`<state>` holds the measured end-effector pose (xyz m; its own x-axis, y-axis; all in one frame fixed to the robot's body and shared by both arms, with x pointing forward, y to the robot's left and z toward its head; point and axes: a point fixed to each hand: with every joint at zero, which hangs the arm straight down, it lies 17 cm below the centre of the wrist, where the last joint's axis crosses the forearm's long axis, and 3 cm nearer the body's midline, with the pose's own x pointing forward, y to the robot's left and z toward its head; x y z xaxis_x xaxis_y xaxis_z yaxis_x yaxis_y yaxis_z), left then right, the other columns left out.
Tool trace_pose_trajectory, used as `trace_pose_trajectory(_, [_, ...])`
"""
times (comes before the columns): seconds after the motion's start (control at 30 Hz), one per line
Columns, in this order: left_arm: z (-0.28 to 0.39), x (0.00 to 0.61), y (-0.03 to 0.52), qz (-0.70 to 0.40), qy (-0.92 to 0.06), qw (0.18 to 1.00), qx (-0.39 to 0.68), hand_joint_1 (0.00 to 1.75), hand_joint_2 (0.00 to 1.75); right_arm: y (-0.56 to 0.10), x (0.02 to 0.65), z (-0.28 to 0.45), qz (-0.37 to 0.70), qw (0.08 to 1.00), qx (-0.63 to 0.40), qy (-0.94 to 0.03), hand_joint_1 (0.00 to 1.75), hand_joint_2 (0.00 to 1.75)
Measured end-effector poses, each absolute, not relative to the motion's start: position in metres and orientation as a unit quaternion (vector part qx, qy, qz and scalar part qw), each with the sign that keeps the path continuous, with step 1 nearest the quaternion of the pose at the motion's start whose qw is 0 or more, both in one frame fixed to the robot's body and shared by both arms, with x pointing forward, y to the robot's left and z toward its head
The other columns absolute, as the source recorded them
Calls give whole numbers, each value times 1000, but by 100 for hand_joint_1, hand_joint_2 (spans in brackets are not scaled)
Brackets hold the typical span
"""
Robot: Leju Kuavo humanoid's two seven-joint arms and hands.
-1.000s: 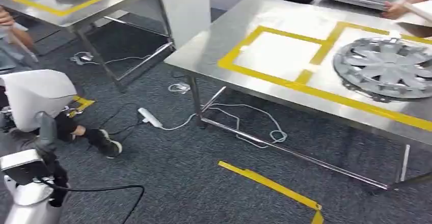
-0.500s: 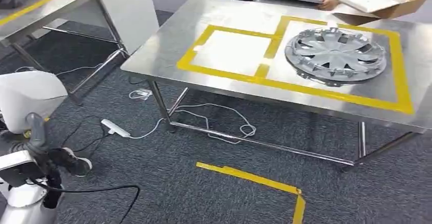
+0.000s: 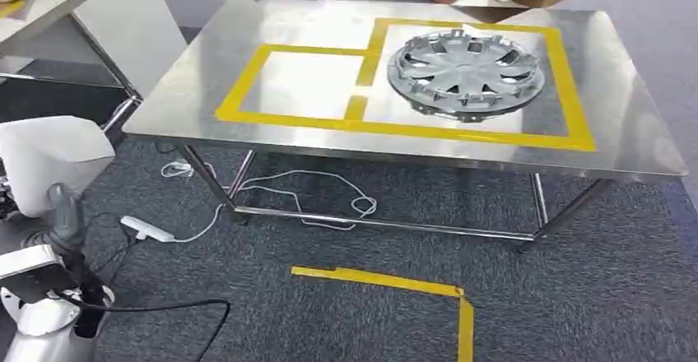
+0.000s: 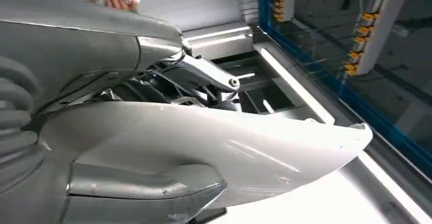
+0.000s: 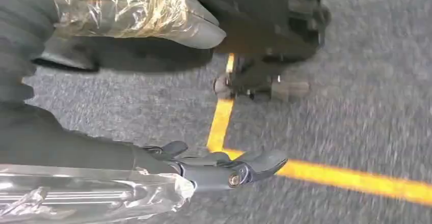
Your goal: Take the parts from the cabinet and place them on the table.
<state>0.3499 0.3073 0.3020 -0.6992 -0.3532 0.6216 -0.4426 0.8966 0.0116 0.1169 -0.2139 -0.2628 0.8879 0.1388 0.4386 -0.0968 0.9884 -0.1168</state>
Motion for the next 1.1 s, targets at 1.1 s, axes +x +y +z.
trace_pose_trajectory(1.1, [302,346,311,77,-918,318,222,175,175,-212,115,-263,66,971,-44,-227,0,175])
